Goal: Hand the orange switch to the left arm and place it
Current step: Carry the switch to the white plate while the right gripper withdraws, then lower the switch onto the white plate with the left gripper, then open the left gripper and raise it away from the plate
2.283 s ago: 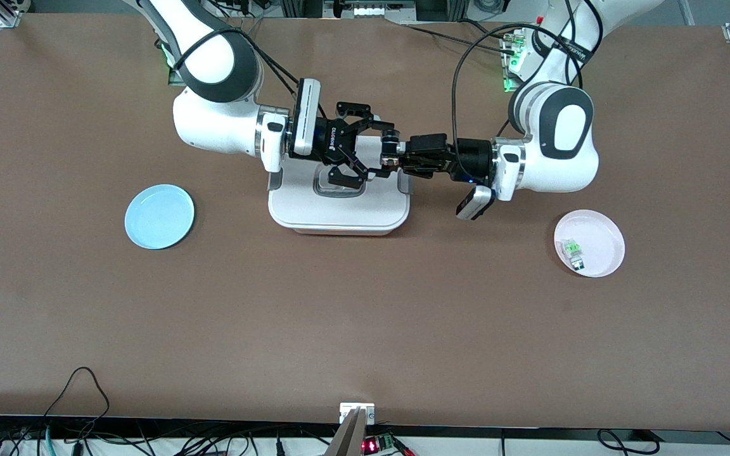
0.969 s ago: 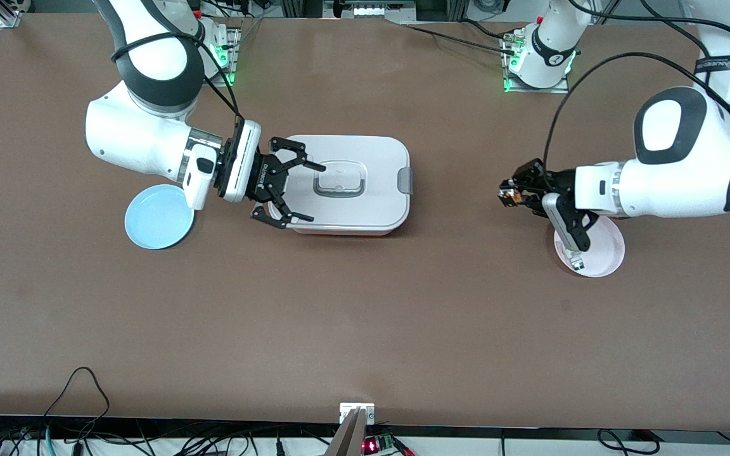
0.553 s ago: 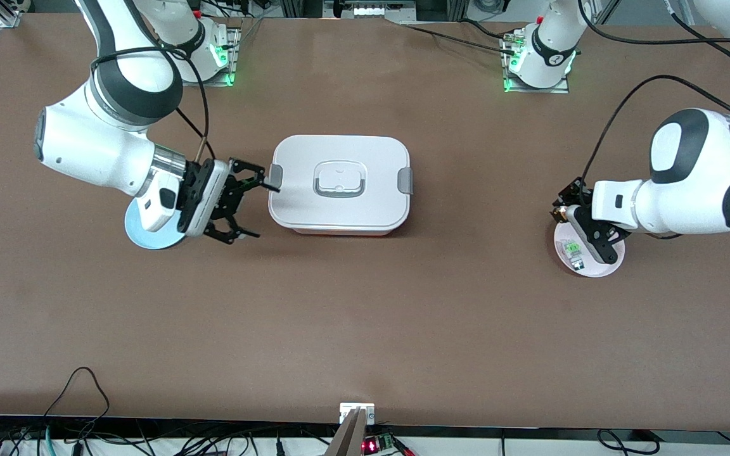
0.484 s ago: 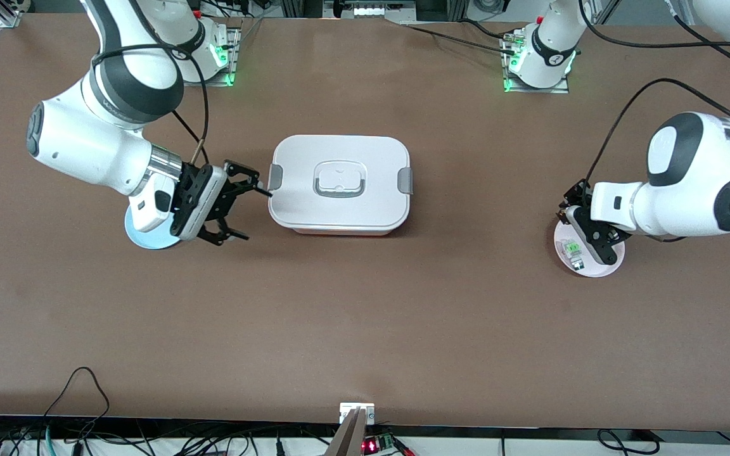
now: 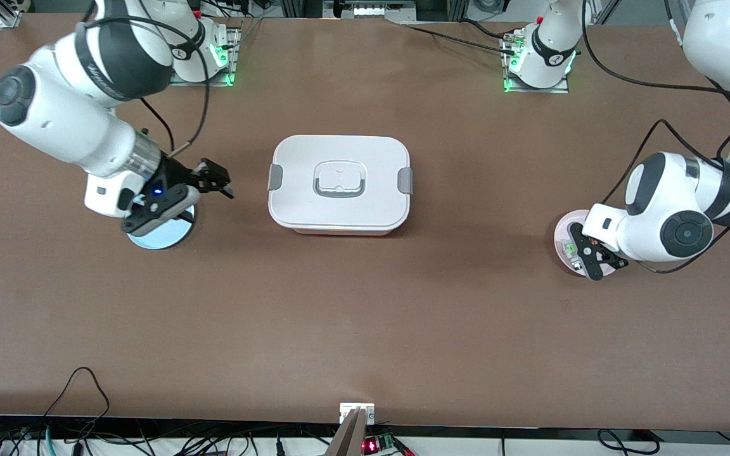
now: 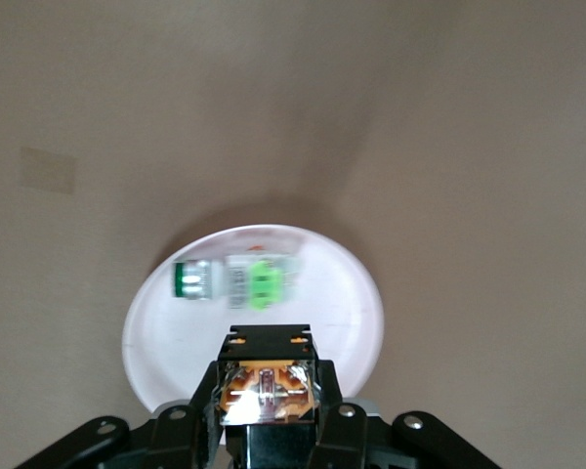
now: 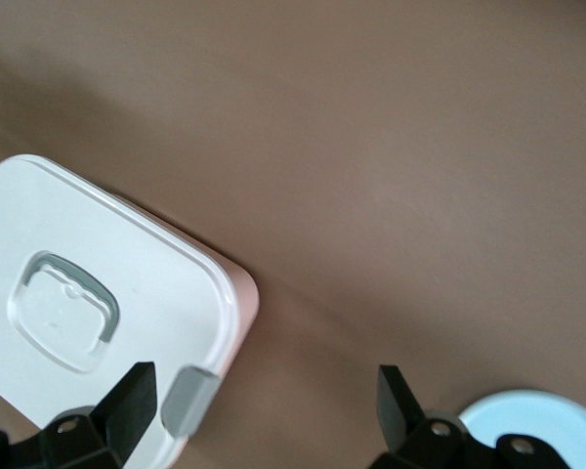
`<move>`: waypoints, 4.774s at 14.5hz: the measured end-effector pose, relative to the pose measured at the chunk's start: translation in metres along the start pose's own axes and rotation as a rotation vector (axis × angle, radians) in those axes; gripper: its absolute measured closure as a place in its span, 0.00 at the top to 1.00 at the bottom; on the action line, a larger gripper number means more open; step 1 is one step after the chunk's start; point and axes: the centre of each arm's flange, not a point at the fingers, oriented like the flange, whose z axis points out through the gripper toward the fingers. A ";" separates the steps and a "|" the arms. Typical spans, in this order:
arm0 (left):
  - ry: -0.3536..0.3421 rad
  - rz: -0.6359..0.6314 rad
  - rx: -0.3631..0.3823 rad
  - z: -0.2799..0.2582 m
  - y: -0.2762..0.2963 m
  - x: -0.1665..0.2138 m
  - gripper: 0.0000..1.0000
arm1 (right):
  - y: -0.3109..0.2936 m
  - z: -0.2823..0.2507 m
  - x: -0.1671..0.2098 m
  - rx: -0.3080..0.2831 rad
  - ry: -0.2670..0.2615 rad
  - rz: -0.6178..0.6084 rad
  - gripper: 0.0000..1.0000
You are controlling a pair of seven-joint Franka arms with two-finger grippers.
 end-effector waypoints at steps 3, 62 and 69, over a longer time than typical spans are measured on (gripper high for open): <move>-0.016 0.052 0.027 0.020 -0.018 -0.027 0.40 | 0.010 -0.025 -0.006 -0.068 -0.056 0.159 1.00; 0.278 -1.161 0.056 -0.291 0.116 -0.064 1.00 | 0.133 -0.179 -0.173 -0.260 -0.150 0.483 1.00; 0.318 -1.175 0.084 -0.277 0.101 -0.054 1.00 | 0.132 -0.182 -0.172 -0.262 -0.143 0.485 1.00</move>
